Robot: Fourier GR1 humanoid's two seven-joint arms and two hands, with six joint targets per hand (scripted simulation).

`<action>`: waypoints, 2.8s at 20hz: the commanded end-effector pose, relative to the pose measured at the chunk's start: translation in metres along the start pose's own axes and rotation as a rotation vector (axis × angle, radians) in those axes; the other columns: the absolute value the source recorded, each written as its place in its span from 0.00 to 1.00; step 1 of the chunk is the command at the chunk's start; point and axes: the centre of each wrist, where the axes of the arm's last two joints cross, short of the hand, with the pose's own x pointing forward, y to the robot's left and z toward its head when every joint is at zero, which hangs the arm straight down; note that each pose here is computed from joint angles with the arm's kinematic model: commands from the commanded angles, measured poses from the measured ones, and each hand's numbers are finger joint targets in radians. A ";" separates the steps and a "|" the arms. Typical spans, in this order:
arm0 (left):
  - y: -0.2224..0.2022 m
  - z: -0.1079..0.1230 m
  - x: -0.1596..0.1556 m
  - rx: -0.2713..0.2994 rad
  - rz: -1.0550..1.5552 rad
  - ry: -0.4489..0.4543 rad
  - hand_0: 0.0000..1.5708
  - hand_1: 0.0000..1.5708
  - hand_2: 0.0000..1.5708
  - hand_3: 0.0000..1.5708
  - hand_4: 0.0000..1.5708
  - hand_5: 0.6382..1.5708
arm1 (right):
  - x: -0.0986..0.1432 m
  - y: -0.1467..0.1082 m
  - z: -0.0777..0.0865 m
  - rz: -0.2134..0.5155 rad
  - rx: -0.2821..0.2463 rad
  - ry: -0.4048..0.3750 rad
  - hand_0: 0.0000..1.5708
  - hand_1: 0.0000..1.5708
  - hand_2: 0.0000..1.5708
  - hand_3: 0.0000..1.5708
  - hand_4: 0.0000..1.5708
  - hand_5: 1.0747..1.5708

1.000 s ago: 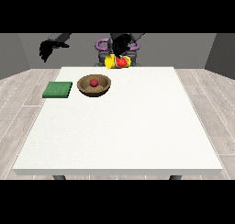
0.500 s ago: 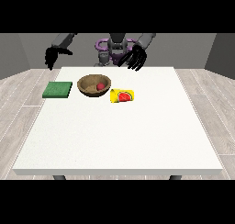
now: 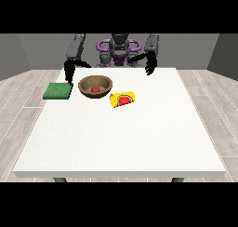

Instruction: Pick the cup and pour the ball into the bowl, then pick the bowl and place it on the pad

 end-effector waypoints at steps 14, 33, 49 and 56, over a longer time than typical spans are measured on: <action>0.057 0.027 -0.029 0.001 0.117 -0.037 0.00 0.00 0.00 0.00 0.00 0.99 | -0.038 0.013 -0.017 0.012 -0.038 0.044 0.00 0.00 0.00 0.00 0.13 0.98; 0.066 -0.010 0.033 -0.117 0.131 -0.205 0.00 0.00 0.00 0.00 0.45 0.94 | -0.065 -0.006 0.001 0.537 -0.363 0.218 1.00 1.00 1.00 0.95 0.59 0.98; 0.132 0.059 -0.078 0.059 0.127 0.137 0.00 0.00 0.00 0.00 0.64 0.83 | 0.022 0.005 -0.061 0.539 -0.289 0.466 1.00 1.00 1.00 0.49 0.51 1.00; 0.138 0.065 -0.089 0.079 0.149 0.121 0.00 0.00 0.00 0.00 0.67 0.85 | 0.058 -0.007 -0.070 0.520 -0.285 0.437 1.00 1.00 1.00 0.48 0.50 1.00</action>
